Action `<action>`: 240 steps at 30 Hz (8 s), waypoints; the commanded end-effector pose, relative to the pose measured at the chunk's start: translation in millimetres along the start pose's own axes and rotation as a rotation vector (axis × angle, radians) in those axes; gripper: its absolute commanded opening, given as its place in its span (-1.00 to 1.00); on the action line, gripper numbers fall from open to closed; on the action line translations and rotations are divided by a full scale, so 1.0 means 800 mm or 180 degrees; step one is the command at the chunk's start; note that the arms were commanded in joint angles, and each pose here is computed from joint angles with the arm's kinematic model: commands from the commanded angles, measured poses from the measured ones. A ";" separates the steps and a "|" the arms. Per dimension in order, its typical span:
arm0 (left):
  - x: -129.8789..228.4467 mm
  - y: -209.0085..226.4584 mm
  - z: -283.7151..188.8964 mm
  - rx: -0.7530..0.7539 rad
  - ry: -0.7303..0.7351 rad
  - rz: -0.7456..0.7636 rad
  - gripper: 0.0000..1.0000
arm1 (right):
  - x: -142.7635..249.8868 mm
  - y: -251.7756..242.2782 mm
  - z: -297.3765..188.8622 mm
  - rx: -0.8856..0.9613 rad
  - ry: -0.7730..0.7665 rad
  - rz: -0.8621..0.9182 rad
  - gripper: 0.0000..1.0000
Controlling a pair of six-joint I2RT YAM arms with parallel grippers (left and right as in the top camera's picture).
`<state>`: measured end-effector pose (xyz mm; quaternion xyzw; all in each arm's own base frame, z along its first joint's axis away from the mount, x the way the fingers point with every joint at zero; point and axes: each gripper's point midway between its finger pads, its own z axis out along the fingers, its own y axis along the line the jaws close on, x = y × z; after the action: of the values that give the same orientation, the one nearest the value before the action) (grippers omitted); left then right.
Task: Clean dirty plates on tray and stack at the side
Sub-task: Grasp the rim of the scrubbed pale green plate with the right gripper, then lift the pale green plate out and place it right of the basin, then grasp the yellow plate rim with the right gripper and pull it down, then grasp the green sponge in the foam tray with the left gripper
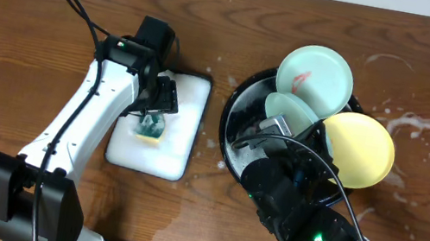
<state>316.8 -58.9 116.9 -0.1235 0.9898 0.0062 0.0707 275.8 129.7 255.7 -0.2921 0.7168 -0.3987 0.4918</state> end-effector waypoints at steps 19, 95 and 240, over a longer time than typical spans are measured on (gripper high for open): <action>0.004 0.004 -0.001 -0.0034 0.0008 -0.0002 0.62 | 0.012 0.023 0.011 -0.0436 0.0172 0.1909 -0.98; 0.003 0.004 -0.001 -0.0033 0.0007 -0.0002 0.62 | 0.346 0.015 0.170 -0.0767 0.3095 0.3531 -0.14; 0.017 0.008 0.122 -0.0195 0.0176 0.0301 0.32 | 0.260 0.213 0.114 -0.3090 0.3618 0.2840 -0.98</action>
<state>318.3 -50.9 19.1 -0.0841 0.9949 0.0418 0.0377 291.5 33.1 0.7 0.0721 0.9885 0.1327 0.0042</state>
